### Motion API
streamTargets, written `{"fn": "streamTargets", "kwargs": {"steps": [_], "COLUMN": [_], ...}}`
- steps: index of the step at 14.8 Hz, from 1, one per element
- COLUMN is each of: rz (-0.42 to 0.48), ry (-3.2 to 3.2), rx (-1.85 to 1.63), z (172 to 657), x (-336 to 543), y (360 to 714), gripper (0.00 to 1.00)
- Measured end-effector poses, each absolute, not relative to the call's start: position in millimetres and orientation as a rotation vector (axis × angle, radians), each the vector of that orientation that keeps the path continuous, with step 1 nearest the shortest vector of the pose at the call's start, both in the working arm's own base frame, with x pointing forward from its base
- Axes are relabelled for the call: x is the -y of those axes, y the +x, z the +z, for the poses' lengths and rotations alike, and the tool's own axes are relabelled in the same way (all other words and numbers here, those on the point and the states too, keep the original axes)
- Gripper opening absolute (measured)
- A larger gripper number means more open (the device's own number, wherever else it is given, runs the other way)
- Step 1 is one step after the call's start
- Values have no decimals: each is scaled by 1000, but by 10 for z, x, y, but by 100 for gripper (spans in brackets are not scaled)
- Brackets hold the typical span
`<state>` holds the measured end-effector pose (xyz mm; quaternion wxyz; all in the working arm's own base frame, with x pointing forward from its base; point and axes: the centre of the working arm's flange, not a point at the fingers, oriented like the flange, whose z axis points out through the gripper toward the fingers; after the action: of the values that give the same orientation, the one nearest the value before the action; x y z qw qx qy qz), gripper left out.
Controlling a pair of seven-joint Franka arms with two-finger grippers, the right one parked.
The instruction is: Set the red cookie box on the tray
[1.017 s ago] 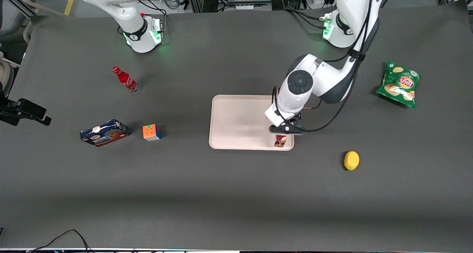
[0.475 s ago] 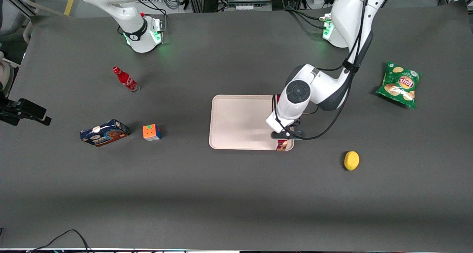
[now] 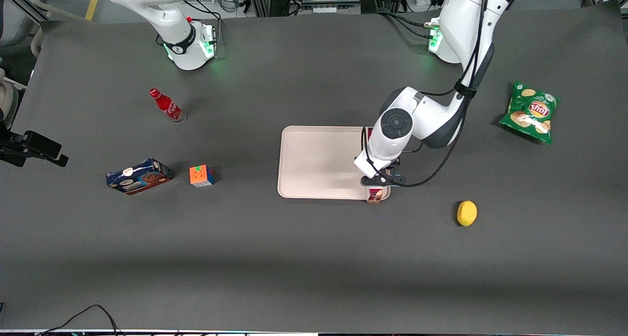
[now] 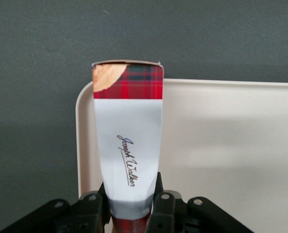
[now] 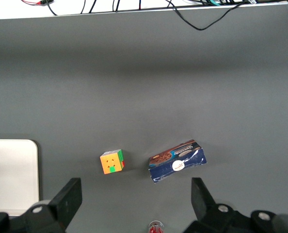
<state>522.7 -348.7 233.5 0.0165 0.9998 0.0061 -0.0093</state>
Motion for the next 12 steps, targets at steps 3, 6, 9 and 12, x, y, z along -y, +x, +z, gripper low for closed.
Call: {"fn": "streamTargets", "kwargs": {"steps": [3,6,9,12], "rz": [-29,-18,41,84], "ry": [3108,3105,3106,3136], "rx": [-27,-35,-82,-53], "z": [2335,2372,2665,3408], "x": [3488,3486,3352,3083], "y": [5227,5253,5471,5778], "gripper": [40,61,93,100]}}
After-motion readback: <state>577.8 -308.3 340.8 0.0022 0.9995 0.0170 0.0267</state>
